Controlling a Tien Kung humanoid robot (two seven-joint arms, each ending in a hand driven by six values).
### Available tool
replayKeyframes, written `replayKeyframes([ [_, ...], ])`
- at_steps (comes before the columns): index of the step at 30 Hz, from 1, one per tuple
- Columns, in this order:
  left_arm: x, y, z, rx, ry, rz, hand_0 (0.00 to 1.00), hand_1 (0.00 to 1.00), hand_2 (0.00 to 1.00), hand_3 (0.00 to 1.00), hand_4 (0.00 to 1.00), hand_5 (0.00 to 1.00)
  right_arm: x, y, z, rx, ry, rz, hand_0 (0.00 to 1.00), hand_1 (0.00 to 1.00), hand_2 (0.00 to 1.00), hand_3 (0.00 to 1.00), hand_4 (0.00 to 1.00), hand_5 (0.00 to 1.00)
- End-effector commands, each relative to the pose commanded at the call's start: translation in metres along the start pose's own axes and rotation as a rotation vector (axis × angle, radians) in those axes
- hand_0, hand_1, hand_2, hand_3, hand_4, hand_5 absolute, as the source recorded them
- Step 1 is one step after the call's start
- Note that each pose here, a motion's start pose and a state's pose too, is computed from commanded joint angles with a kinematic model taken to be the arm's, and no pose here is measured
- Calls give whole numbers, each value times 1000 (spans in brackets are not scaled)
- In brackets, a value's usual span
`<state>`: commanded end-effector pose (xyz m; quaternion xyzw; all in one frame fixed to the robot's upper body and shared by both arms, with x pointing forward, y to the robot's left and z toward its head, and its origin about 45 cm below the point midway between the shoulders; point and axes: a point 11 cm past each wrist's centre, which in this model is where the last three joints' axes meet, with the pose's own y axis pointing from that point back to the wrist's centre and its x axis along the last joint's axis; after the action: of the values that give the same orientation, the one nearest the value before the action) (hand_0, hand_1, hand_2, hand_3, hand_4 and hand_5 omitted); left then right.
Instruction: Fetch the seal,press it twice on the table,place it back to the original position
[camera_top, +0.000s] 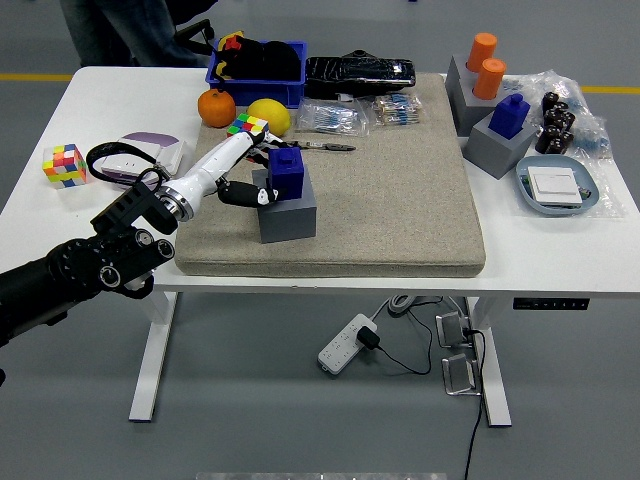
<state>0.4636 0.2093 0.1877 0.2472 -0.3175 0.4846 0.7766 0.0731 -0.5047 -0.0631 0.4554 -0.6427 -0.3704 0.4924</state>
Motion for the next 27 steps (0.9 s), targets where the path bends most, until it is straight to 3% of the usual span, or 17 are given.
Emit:
replayKeyframes([
  [2, 0, -1, 0, 2, 2, 0, 637, 530, 451, 714, 714, 2, 0, 0, 0, 1, -1, -1, 834, 731, 697, 717, 748, 516],
  [3, 0, -1, 0, 3, 4, 0, 663, 649, 556, 742, 718, 2, 0, 0, -1, 1, 0, -1, 834, 731, 697, 717, 748, 516],
  [8, 1, -1, -1, 13, 9, 0, 663, 649, 556, 742, 718, 2, 0, 0, -1, 2, -2, 0, 834, 731, 697, 717, 748, 516],
  [9, 1, -2, -2, 18, 9, -2, 786, 788, 746, 802, 749, 2, 0, 0, -1, 2, -2, 0, 834, 731, 697, 717, 748, 516],
  [14, 2, -3, -4, 37, 7, -13, 786, 788, 746, 802, 749, 2, 0, 0, 0, 1, -2, 0, 834, 731, 697, 717, 748, 516],
  [15, 1, -3, -4, 42, 5, -19, 841, 870, 832, 853, 876, 2, 0, 0, 0, 1, -3, 0, 834, 731, 697, 717, 748, 516],
  [26, 6, -3, -6, 54, 11, -16, 873, 917, 876, 908, 932, 2, -1, 0, 0, 1, -6, -1, 834, 731, 697, 717, 748, 515],
  [27, 7, -3, -6, 54, 16, -14, 901, 967, 944, 958, 998, 68, -1, 0, 0, 1, -6, -2, 834, 731, 697, 717, 748, 516],
])
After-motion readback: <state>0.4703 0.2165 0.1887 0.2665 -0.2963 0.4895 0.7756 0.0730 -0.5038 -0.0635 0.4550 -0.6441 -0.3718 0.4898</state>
